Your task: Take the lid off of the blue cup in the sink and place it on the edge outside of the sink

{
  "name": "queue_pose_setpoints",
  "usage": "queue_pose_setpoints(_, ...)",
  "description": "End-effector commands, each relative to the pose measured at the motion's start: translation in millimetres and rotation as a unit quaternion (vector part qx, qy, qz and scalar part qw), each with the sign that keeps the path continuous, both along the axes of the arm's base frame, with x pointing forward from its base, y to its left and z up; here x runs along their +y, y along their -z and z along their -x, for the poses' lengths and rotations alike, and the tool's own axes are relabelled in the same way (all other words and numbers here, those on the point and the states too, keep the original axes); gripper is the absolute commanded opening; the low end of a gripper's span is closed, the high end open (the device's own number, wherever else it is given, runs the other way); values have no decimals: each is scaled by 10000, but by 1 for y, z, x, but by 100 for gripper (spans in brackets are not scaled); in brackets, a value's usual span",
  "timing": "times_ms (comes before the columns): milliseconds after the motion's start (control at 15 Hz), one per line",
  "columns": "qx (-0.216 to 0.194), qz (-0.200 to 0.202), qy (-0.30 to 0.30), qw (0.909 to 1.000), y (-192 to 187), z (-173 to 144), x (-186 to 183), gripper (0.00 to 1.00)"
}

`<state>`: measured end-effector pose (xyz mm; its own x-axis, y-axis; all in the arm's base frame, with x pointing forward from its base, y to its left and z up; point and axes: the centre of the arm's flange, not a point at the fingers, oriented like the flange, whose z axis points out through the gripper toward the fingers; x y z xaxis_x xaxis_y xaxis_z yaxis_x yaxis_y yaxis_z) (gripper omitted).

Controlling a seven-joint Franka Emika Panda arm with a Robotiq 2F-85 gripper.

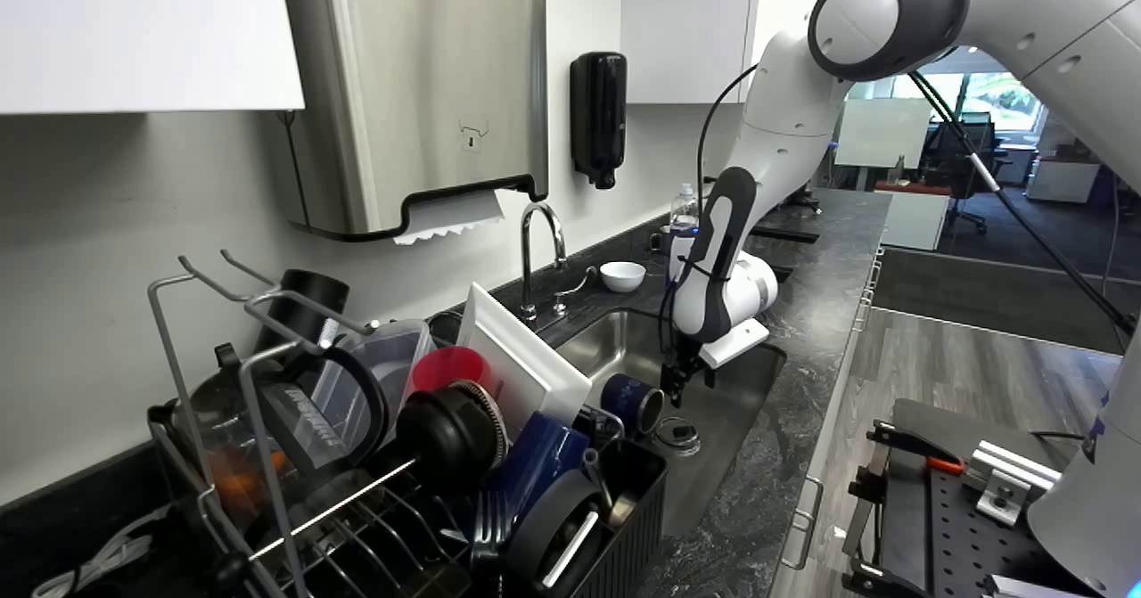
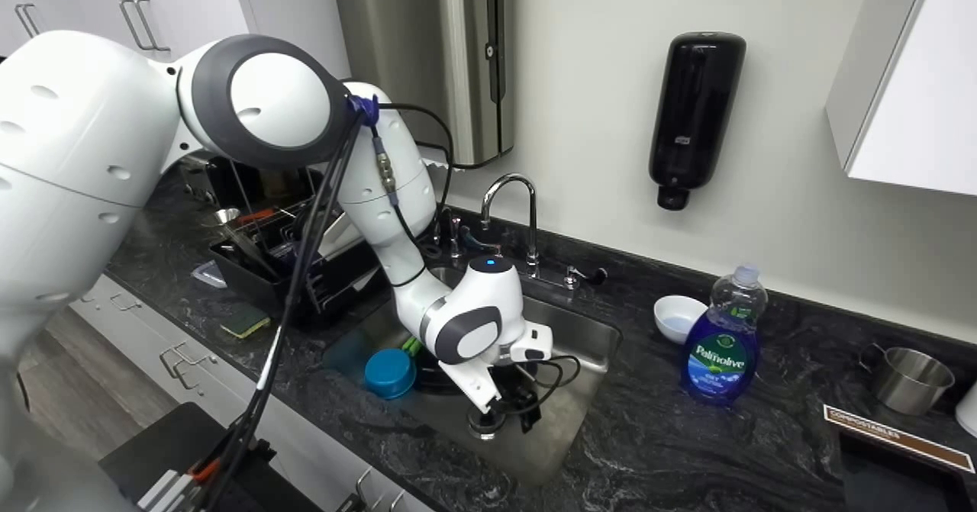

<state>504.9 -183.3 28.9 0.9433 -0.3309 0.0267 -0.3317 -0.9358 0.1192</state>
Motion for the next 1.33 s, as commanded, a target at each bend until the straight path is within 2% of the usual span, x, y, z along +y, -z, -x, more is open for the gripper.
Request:
queue_pose_setpoints(0, 194, -132, -227, 9995, 6, -8, -2, 100)
queue_pose_setpoints(600, 481, -277, -435, 9975, 25, -21, -1, 100)
queue_pose_setpoints(1267, 619, -321, -488, 9964, 40, -26, -8, 100)
